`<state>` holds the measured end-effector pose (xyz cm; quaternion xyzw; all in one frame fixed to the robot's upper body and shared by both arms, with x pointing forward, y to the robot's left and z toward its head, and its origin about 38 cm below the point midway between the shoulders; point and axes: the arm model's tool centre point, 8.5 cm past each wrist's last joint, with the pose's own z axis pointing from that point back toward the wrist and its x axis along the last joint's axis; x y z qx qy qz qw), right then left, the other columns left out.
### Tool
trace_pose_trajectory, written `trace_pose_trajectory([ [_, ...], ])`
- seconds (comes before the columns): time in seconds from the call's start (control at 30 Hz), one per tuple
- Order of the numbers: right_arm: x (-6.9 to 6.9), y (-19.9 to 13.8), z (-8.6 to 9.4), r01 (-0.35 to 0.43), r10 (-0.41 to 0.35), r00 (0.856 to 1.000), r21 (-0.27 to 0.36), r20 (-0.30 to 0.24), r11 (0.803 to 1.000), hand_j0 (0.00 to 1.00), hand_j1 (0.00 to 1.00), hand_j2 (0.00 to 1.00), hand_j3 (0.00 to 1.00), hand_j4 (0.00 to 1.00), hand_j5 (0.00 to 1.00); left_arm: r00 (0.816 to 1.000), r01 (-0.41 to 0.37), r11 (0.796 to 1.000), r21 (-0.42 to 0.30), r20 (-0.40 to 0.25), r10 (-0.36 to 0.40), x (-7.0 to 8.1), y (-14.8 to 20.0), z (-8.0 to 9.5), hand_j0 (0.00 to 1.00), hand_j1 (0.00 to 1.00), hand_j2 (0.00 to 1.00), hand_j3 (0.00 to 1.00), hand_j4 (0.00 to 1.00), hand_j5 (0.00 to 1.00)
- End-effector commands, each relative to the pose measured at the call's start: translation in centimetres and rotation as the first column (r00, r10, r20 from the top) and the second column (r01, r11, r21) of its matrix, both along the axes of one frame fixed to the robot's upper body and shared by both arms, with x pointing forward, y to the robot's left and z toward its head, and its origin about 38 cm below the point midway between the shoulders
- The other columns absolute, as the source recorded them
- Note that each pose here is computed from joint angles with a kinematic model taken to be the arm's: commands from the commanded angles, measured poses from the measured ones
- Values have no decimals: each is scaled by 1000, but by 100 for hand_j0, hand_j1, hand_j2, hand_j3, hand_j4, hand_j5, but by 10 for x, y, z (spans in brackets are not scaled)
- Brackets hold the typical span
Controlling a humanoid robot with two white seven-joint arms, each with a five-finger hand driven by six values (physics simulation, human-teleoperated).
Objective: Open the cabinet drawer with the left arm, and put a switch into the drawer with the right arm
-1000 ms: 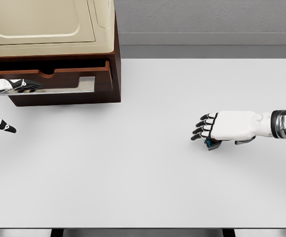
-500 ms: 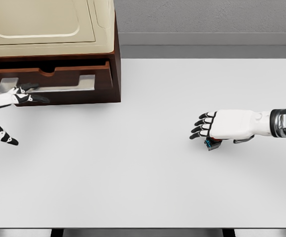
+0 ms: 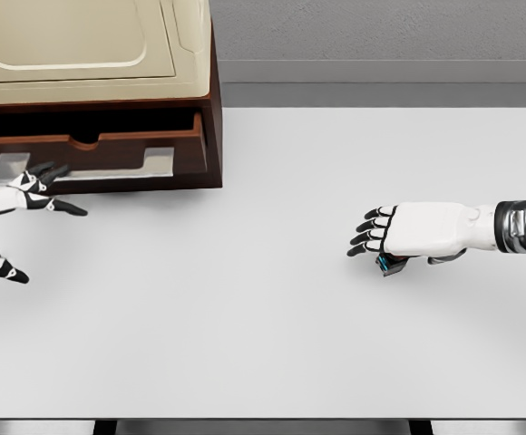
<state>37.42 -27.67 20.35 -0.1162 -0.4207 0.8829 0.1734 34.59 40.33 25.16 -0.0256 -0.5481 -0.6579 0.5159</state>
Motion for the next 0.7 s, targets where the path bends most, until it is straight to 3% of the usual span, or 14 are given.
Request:
trace_pose_trajectory([
  [0.0,0,0,1,3,-3,1000,4,0,1000,100,100,100,100,100,100,997,59,998,31,-46,-58,-9,-2,-11,100,100,100,100,100,100],
  [0.43,0,-1,0,4,-4,1000,2,-1,1000,100,100,100,100,100,100,994,110,991,72,-30,-108,-26,12,3,100,100,100,100,100,100],
  [0.67,0,0,0,2,-2,1000,3,-2,1000,100,100,100,100,100,100,993,114,990,84,-53,-109,-32,17,-1,100,100,100,100,100,100],
])
